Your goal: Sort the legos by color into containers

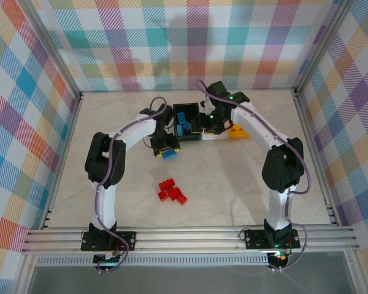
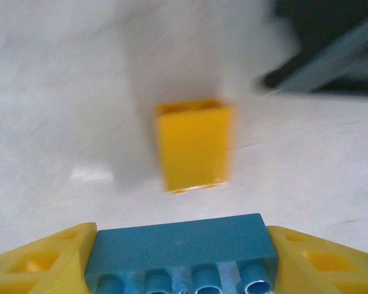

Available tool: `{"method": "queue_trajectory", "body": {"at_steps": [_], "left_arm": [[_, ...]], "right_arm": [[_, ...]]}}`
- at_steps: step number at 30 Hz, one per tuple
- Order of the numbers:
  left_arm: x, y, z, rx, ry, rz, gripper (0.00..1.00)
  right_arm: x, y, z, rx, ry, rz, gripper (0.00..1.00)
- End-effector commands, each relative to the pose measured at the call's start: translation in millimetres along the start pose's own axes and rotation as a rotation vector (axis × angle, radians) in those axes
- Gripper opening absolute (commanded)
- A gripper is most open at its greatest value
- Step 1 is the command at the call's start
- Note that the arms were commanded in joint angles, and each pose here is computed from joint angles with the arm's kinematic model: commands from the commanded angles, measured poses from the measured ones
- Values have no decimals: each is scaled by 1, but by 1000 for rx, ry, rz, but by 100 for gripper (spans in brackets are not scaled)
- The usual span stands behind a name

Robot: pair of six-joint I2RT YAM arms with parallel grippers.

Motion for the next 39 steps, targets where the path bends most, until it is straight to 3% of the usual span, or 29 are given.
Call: {"method": "queue_trajectory", "body": {"at_steps": [1, 9, 19, 26, 31, 39], "left_arm": [[41, 30, -35, -22, -117, -107, 60], [38, 91, -77, -52, -189, -195, 60], [8, 126, -96, -71, -222, -233, 61], [7, 127, -101, -75, -249, -224, 79], [33, 122, -110, -115, -283, -246, 85], [97, 108, -117, -167, -324, -301, 86]], "right_arm": [[29, 0, -7, 1, -15, -52, 59], [50, -20, -16, -37, -26, -70, 59], [53, -36, -17, -73, -6, -40, 59], [37, -40, -17, -117, 19, 3, 59], [26, -35, -13, -149, 52, 18, 60], [6, -24, -7, -189, 98, 31, 61]]}}
Point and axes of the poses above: each hand's point on the last joint's axis, 136 mm out from that joint toward the fingers, its own x axis back along the fingers, its own z axis along the line the jaws close on, y = z × x, the point moved 1 cm from there along x, back along the fingers, and after that the axes turned 2 degrees about -x, right-handed, at the moved point
